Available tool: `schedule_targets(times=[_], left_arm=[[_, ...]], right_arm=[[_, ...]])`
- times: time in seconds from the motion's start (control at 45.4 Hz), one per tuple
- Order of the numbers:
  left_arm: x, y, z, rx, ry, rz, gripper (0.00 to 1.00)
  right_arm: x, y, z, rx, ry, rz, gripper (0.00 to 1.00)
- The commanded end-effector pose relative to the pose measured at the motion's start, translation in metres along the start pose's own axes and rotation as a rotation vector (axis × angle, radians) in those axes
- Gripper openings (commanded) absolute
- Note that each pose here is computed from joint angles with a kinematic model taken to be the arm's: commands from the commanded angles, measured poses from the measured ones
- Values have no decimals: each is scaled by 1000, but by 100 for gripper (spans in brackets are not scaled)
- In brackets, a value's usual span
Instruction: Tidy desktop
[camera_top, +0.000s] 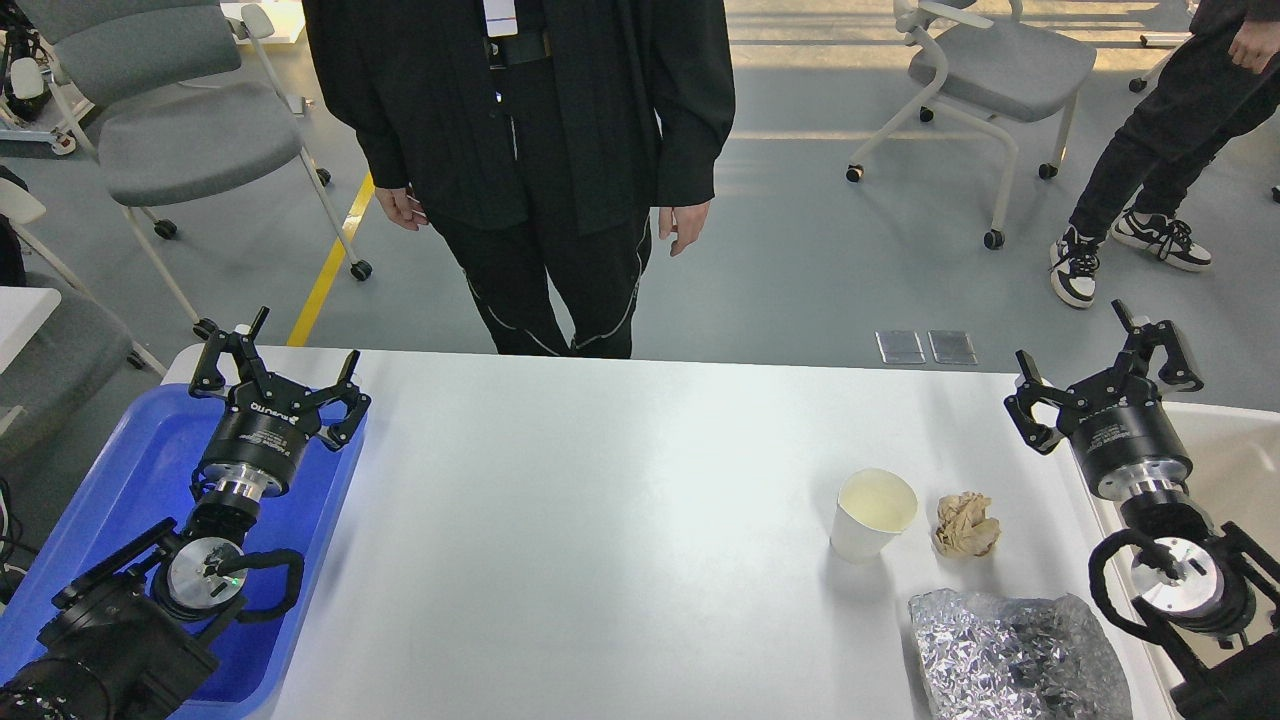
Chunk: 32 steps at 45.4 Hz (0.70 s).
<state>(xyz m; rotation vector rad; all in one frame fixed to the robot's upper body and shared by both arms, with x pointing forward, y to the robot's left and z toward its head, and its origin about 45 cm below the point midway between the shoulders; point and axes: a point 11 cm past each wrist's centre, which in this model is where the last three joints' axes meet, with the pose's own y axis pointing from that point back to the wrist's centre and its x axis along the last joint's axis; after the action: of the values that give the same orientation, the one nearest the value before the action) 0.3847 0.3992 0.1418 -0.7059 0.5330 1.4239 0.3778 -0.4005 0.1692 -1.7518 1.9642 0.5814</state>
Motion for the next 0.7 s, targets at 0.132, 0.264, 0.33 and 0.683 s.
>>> schedule_targets(times=[0.132, 0.264, 0.33, 0.683], left_arm=[[0, 0, 0, 0, 0, 0, 100], [0, 0, 0, 1, -2, 0, 100], [0, 0, 0, 0, 0, 0, 100], [0, 0, 0, 0, 0, 0, 100]], right_arm=[[2, 4, 6, -22, 11, -2, 100], [3, 3, 8, -33, 30, 9, 100], [2, 2, 5, -28, 33, 8, 100], [2, 3, 10, -40, 30, 10, 100]])
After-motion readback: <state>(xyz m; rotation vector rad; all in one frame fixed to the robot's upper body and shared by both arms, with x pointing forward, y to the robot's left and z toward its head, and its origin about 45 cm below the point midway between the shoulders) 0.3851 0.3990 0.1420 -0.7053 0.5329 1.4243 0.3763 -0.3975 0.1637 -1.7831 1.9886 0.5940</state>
